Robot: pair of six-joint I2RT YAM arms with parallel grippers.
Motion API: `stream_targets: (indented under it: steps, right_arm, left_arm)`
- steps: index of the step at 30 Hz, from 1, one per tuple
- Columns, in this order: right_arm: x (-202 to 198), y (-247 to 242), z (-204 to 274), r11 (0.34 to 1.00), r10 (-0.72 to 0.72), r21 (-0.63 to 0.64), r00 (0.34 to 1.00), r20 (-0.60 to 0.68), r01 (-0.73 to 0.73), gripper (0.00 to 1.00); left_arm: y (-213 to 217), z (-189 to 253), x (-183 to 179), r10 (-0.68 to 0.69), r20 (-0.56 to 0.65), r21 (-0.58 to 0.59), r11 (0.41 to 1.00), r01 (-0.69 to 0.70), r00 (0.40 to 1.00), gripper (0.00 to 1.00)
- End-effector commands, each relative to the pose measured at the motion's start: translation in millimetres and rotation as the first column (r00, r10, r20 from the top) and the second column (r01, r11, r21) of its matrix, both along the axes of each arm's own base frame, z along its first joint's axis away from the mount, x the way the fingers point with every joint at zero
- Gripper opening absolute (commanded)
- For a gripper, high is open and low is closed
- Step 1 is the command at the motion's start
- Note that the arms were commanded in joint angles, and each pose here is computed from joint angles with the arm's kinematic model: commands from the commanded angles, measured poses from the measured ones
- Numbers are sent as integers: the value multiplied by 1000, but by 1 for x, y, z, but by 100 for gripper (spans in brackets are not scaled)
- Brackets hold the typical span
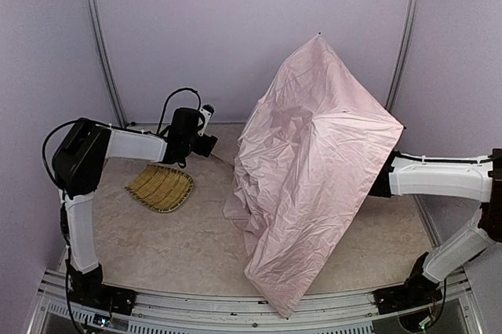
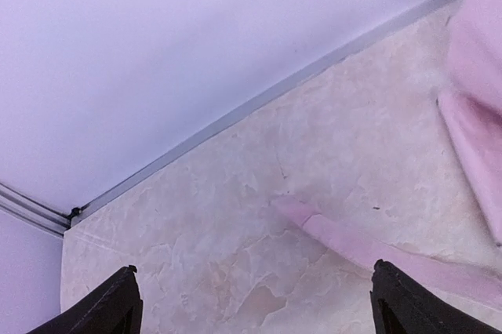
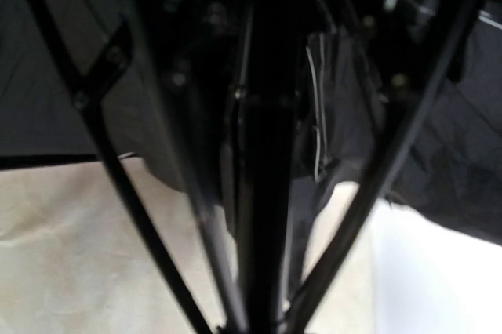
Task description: Put away the umbrella
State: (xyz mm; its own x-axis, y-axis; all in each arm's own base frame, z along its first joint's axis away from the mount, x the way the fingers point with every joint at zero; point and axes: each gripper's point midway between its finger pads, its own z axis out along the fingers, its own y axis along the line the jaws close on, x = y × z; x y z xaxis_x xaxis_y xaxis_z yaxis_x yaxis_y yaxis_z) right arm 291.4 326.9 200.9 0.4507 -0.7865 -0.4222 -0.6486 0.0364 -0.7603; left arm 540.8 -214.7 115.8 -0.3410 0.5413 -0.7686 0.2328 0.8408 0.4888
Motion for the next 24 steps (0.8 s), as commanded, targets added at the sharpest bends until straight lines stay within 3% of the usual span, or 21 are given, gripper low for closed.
stream_targets:
  steps: [1,8,13,16,19,20,21,22,24]
  right_arm:
    - [4,5,-29,997,-65,-49,992,-109,59,0]
    - [9,21,-96,986,-151,-108,937,-315,123,0]
    - [11,24,-147,965,-229,-215,882,-411,150,3]
    - [15,26,-161,959,-248,-238,870,-427,156,24]
    - [20,35,-157,960,-259,-215,862,-437,179,41]
    - [23,38,-151,962,-257,-196,863,-435,188,59]
    - [25,40,-145,965,-253,-177,867,-430,194,94]
    - [25,41,-140,967,-248,-161,871,-424,197,99]
    - [27,41,-129,970,-239,-131,879,-412,202,100]
  left_arm:
    - [-11,61,-24,-33,26,-244,969,39,999,99]
    - [-66,90,-93,-327,57,-343,881,326,943,96]
    - [-96,112,-147,-558,113,-487,690,536,822,96]
    - [-104,123,-169,-620,152,-519,613,596,770,95]
    - [-113,128,-186,-661,167,-516,574,636,732,94]
    - [-115,131,-190,-668,172,-513,567,645,724,94]
    - [-116,135,-192,-671,181,-515,558,650,719,94]
    - [-116,141,-194,-670,195,-521,548,654,717,94]
    - [-115,154,-197,-662,232,-536,525,661,713,94]
